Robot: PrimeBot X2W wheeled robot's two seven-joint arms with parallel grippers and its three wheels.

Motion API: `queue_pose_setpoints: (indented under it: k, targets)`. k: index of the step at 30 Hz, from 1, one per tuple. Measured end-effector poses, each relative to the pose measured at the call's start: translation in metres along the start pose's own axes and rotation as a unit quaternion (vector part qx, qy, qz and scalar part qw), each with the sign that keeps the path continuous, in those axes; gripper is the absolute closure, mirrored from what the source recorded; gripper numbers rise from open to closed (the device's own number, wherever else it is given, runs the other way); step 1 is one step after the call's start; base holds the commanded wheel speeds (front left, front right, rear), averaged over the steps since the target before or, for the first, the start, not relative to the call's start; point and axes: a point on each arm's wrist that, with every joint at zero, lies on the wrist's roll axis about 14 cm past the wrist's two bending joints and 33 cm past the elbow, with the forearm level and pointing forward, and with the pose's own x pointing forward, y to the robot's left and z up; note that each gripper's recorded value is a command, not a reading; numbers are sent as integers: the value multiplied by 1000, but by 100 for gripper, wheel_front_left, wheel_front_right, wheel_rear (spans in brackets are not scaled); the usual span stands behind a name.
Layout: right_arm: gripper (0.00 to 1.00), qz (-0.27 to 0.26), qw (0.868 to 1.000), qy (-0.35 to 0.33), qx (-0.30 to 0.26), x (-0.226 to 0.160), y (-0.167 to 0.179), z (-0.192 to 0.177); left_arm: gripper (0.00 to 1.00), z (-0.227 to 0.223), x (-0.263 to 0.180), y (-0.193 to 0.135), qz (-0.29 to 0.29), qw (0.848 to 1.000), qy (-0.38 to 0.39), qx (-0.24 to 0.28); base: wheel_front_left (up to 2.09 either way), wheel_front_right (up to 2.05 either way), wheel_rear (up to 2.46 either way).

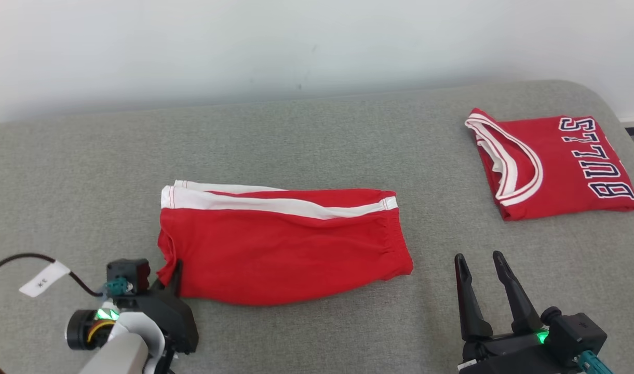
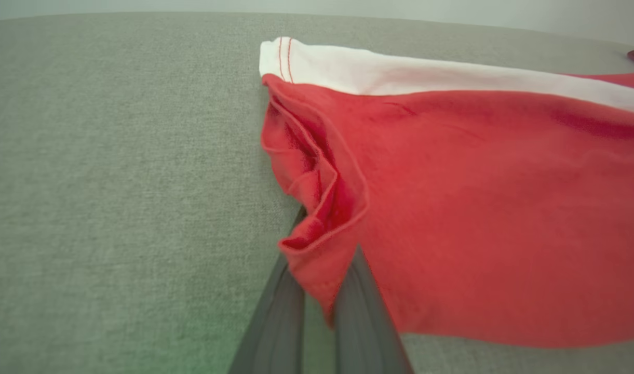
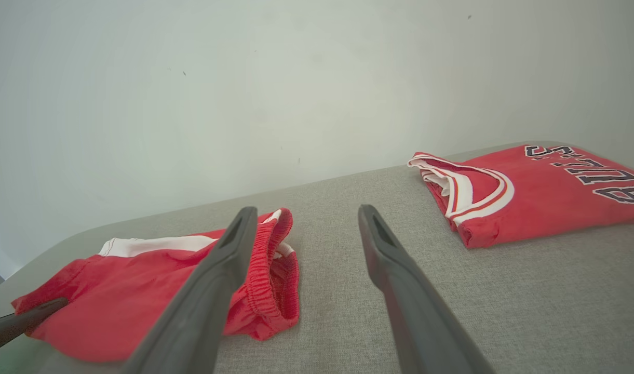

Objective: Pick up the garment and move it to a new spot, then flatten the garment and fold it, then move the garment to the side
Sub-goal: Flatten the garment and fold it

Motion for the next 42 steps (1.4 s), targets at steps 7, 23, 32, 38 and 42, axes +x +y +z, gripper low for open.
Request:
queue_pose_setpoints:
  k: [7, 23, 32, 38, 42]
  targets:
    - [0, 3, 1000, 15, 5, 0, 3, -10, 91, -15, -12, -3, 9, 1000, -1, -30, 0, 0, 0]
    - [0, 0, 1000, -19, 1, 5, 1, 11, 0, 58, -60, 8, 50, 983, -173, 44, 0, 0, 0]
    - [0, -23, 1000, 2, -3, -11, -13, -1, 0, 46, -122, 18, 94, 972, -207, 57, 0, 0, 0]
    - [0, -16, 1000, 24, 0, -12, -9, -15, 0, 33, -140, 25, 112, 972, -202, 48, 0, 0, 0]
    - [0, 5, 999, 45, -5, -3, 4, -29, 0, 32, -147, 30, 125, 970, -206, 46, 0, 0, 0]
